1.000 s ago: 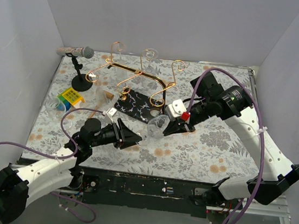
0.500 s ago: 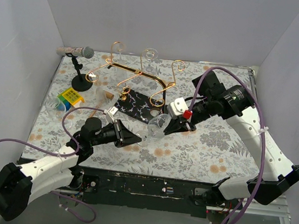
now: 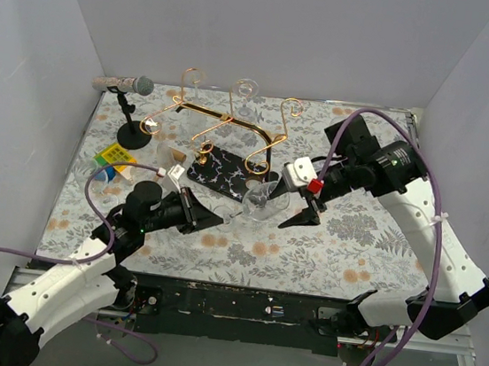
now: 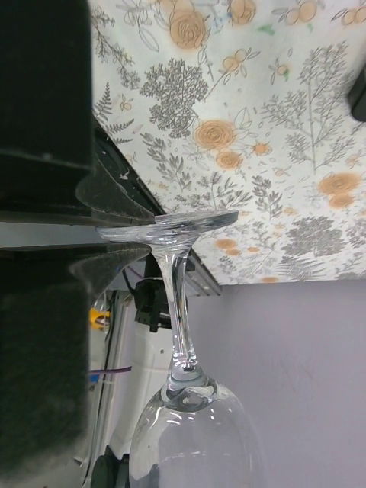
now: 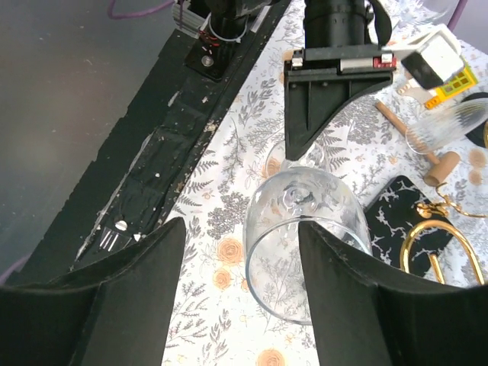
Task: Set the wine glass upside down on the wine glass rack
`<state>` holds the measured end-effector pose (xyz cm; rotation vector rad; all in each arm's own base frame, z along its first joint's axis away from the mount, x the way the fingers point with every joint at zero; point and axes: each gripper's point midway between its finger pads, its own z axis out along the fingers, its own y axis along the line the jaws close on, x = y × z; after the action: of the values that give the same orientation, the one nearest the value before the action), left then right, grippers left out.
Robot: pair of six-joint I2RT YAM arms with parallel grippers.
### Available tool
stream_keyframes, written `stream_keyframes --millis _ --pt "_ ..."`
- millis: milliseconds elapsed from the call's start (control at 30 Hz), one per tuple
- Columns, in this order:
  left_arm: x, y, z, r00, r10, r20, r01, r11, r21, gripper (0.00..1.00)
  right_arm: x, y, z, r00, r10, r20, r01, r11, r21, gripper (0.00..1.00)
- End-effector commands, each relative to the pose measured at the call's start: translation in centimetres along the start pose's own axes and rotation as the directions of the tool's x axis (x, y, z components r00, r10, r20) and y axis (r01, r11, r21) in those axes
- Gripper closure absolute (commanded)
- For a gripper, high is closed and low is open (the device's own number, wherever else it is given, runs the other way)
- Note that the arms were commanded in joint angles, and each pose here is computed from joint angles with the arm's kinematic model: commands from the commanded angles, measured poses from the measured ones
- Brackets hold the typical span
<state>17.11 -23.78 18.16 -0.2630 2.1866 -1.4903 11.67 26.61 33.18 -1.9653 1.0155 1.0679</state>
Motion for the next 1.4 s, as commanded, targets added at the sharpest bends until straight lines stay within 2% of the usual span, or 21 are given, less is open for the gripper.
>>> stream_keyframes --millis 0,133,333,500,600,667,767,1033,1133,1367 --pt "-1.8 0.3 -1.7 0.992 0.108 0.068 -0.097 0.985 -0.143 1.00 -3.3 0.0 -1.9 0.993 -0.092 0.079 0.087 0.994 0.064 0.30" --pt "-3.4 0.3 -3.2 0.976 0.201 0.088 -0.172 0.951 -0.259 1.00 -3.5 -0.8 -4.0 0.994 -0.100 0.052 0.091 0.984 0.154 0.28" --pt "-5.8 0.3 -5.3 0.943 0.326 0.065 -0.264 0.855 -0.446 1.00 -3.5 -1.5 -6.4 0.995 -0.099 0.003 0.095 0.961 0.259 0.27" --pt "-7.6 -1.3 -7.0 0.907 0.418 0.052 -0.336 0.794 -0.506 1.00 -3.4 -2.1 -8.0 0.996 -0.086 -0.028 0.091 0.943 0.322 0.27" --pt "-9.2 -1.6 -8.8 0.866 0.498 0.037 -0.385 0.713 -0.586 1.00 -3.3 -2.7 -8.8 0.996 -0.077 -0.043 0.087 0.930 0.358 0.27" --pt "-10.0 -1.3 -10.5 0.833 0.553 -0.008 -0.424 0.629 -0.651 1.00 -3.1 -3.0 -9.2 0.997 -0.064 -0.042 0.075 0.926 0.370 0.27" --pt "-11.5 -2.3 -12.1 0.777 0.628 -0.036 -0.473 0.546 -0.692 1.00 -3.1 -3.6 -9.7 0.998 -0.057 -0.031 0.064 0.920 0.388 0.27" --pt "-14.7 -3.2 -13.7 0.711 0.687 -0.151 -0.513 0.360 -0.779 1.00 -2.9 -4.5 -10.7 0.999 -0.041 0.007 0.034 0.909 0.414 0.27" --pt "-16.0 -3.4 -14.3 0.669 0.713 -0.209 -0.533 0.264 -0.804 1.00 -2.7 -4.6 -10.8 0.999 -0.035 0.014 0.026 0.907 0.420 0.27" --pt "-17.2 -5.9 -13.3 0.561 0.778 -0.281 -0.616 0.166 -0.770 1.00 -2.2 -4.9 -11.0 0.999 -0.023 0.025 0.010 0.905 0.425 0.27"
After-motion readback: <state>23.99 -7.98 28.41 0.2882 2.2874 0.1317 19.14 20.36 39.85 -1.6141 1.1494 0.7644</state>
